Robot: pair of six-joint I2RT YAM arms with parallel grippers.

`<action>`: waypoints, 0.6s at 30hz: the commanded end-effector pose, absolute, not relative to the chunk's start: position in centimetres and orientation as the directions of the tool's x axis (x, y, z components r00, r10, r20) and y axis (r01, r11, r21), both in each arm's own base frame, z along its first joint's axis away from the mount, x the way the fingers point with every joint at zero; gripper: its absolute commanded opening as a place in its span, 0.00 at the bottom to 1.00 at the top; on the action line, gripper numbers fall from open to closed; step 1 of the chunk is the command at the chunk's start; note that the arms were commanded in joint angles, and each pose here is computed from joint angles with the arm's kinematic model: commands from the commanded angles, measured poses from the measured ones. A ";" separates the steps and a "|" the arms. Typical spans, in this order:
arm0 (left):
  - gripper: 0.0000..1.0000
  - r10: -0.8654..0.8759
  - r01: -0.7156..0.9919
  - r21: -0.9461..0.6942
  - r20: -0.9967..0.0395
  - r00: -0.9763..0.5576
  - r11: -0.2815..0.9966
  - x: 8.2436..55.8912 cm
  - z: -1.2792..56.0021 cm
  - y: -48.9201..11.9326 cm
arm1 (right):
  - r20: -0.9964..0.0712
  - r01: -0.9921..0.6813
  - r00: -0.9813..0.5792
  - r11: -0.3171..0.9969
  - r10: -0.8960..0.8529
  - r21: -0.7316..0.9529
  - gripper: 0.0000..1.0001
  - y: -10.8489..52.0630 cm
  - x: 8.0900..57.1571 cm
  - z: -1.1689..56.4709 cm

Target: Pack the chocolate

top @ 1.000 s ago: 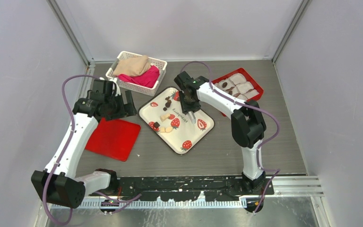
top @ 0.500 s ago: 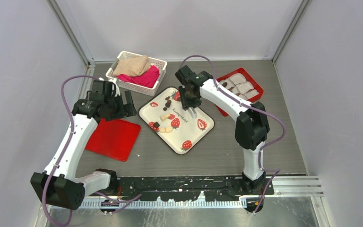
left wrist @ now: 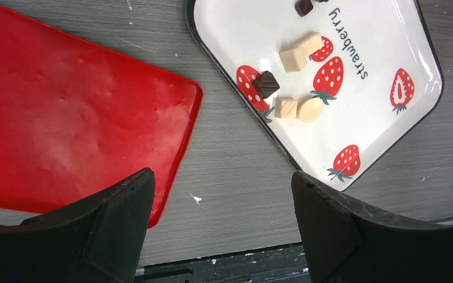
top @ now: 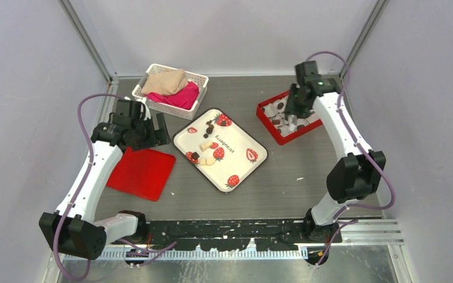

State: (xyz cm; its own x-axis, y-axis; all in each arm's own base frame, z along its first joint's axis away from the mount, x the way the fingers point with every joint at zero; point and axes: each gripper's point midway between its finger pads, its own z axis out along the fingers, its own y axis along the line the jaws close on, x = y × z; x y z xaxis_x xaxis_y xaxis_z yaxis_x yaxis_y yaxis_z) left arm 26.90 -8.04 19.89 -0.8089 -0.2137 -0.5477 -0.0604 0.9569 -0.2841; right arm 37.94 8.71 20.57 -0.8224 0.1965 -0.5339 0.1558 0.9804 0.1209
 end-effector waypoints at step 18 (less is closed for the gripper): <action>0.86 -0.231 -0.058 -0.296 -0.594 -0.771 0.953 28.7 21.1 -8.1 | -0.435 0.466 -0.769 0.877 0.468 0.118 0.12 -3.1 40.0 16.1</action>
